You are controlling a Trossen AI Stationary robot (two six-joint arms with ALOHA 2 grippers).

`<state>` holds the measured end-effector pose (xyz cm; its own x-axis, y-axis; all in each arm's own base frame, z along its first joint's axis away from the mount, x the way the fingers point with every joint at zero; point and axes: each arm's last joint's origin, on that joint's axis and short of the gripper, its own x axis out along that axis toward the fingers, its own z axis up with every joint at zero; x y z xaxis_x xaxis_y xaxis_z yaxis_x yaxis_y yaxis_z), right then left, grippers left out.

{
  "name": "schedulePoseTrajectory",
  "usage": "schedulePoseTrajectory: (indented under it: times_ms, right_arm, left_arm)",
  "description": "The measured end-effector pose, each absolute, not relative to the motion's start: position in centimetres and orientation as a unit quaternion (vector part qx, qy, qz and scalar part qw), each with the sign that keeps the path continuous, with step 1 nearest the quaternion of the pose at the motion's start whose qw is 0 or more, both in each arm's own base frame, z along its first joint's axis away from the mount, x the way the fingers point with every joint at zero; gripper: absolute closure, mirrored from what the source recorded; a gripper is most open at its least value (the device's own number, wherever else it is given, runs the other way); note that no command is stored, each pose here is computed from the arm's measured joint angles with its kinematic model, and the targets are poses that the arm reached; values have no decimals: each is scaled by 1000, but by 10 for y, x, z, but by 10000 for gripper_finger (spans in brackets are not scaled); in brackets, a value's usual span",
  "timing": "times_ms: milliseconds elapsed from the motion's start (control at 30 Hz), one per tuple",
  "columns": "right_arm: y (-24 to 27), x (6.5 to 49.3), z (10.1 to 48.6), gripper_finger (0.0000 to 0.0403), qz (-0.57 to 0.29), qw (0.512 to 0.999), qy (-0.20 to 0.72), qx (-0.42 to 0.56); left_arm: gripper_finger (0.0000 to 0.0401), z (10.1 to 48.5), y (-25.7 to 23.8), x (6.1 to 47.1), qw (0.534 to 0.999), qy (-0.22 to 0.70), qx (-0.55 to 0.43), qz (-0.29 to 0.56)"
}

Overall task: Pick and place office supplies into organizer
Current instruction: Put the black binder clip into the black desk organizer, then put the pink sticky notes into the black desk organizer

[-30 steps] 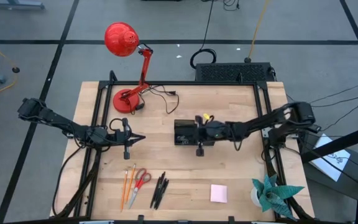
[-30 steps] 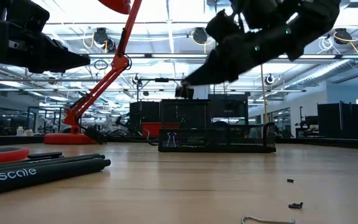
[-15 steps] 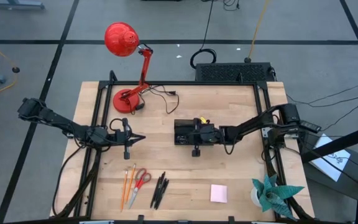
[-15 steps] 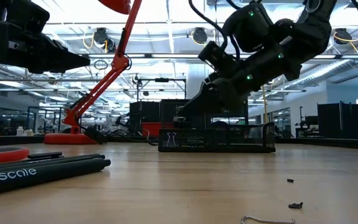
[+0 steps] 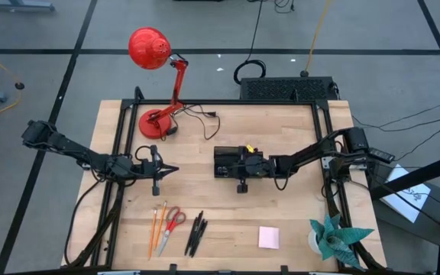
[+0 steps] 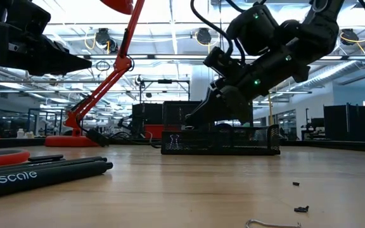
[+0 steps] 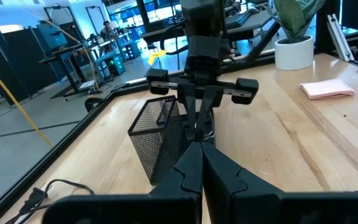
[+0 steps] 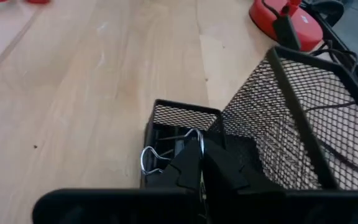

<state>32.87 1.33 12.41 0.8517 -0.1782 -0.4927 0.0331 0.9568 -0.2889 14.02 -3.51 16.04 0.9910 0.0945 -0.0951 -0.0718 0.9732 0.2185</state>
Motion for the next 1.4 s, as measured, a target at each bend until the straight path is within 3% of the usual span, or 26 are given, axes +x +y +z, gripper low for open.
schedulePoseTrajectory:
  times_ms: [567,867,1033,1233,1400]
  right_arm:
    - [16,330,132,323,-87,954,243,-153]
    - [28,317,170,299,-95,958,216,-161]
    - [42,300,198,315,-70,962,205,-164]
    - [57,271,228,390,-38,969,167,-176]
    - [56,242,230,393,-31,979,111,-166]
  left_arm:
    - [396,160,-36,140,992,55,109,33]
    - [396,160,-36,140,992,54,108,24]
    - [396,160,-36,140,992,54,108,24]
    - [396,160,-36,140,992,54,108,24]
    - [396,160,-36,140,992,54,108,24]
